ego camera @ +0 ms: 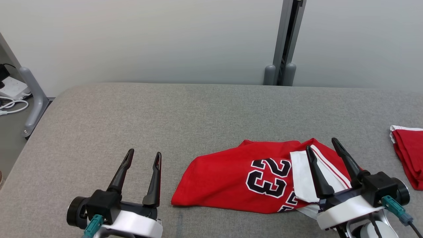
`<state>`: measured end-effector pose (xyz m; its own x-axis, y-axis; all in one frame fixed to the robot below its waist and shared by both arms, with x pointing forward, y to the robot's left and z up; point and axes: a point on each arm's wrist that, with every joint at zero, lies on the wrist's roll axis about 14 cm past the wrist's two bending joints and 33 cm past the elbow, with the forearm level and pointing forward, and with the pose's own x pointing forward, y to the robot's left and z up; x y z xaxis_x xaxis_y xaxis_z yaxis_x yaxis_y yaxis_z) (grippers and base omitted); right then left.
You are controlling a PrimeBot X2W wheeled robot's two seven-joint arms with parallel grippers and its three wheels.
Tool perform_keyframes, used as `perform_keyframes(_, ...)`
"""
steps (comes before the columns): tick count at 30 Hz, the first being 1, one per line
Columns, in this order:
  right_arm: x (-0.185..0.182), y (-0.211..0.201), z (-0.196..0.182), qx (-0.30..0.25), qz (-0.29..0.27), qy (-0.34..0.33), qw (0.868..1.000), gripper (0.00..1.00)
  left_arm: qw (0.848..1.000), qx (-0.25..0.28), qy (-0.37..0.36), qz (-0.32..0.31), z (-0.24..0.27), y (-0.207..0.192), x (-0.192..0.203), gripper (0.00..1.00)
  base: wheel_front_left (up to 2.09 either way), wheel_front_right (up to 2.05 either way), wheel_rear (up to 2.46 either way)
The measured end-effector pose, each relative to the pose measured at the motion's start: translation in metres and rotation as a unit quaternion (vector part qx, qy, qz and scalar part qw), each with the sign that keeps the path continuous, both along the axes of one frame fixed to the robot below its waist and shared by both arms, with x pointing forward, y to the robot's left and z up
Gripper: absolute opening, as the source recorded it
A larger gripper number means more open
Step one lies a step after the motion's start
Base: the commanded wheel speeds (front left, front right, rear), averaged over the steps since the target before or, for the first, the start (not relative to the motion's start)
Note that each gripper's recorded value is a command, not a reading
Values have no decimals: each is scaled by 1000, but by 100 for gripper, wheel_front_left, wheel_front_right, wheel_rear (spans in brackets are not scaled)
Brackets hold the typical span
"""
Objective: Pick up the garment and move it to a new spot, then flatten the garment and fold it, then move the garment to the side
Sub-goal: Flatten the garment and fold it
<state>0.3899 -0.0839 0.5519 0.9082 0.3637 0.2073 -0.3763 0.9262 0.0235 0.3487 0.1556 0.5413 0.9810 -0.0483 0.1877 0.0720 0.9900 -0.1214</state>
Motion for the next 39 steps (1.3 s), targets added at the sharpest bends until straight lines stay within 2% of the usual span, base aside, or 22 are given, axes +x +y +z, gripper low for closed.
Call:
perform_keyframes(8,-1,-9,-14,2,-16,22,1000,100,1000,0,4,-12,-3,-6,2,100,0,0,0)
perform_keyframes(13,-8,-17,-46,-11,-30,68,997,100,1000,-4,9,-20,-6,-11,3,100,0,0,0)
perform_keyframes(22,-30,-5,-108,-35,-8,161,986,100,999,-2,30,-31,-19,-18,7,100,0,0,0)
perform_keyframes(39,-21,4,-143,-77,12,209,975,100,999,5,34,-41,-22,-23,14,100,0,0,0)
